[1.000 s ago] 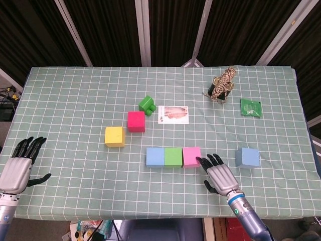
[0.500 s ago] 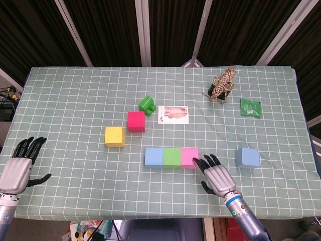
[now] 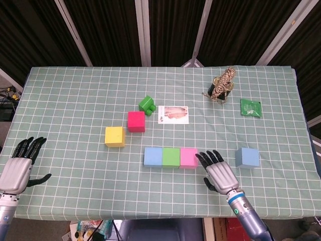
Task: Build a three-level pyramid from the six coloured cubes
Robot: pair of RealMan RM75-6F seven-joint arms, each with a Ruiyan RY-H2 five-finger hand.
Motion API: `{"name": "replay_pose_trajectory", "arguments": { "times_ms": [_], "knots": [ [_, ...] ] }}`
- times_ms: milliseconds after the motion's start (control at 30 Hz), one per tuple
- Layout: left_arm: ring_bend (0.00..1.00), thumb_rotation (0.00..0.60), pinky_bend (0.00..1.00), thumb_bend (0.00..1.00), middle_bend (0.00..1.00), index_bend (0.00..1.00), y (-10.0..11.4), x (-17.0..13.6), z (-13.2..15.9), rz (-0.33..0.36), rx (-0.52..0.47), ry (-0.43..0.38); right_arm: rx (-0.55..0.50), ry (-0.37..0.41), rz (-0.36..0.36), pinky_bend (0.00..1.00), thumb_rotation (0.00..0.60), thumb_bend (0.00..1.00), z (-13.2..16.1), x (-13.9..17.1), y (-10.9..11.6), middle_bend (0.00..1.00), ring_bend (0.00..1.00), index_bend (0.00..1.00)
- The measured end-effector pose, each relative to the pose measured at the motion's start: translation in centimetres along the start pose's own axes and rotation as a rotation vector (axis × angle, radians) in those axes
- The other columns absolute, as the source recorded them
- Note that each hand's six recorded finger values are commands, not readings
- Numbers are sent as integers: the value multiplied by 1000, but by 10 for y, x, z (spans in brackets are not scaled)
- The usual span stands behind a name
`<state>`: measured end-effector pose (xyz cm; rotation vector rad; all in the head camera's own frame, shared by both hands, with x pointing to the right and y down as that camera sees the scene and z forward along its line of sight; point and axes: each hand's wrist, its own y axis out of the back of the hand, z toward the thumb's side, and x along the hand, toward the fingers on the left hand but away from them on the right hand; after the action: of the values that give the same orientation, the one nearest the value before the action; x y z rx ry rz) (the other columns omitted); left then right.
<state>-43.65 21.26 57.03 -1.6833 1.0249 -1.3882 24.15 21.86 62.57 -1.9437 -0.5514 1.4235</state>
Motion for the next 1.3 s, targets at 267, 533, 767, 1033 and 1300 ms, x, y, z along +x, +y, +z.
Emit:
{"name": "replay_pose_trajectory", "arguments": {
  "times_ms": [267,533,767,1033,1300],
  "knots": [
    [0,600,32,88,58,0,-1,-1,0,-3,5,0,34,-59,-49,0,600,480,-28,16,20,43,0,0],
    [0,600,32,88,58,0,-3,-1,2,-6,21,-1,16,-131,-157,0,600,426,-66,52,43,33,0,0],
    [0,600,32,88,58,0,-4,1,3,0,35,4,-23,-162,-207,0,600,426,-92,82,50,33,0,0],
    [0,600,32,88,58,0,-6,1,4,-1,49,7,-21,-134,-182,0,600,362,-89,82,42,32,0,0],
    [0,600,32,88,58,0,-4,0,4,5,45,3,-15,-163,-141,0,600,264,-99,63,40,32,0,0]
  ]
}}
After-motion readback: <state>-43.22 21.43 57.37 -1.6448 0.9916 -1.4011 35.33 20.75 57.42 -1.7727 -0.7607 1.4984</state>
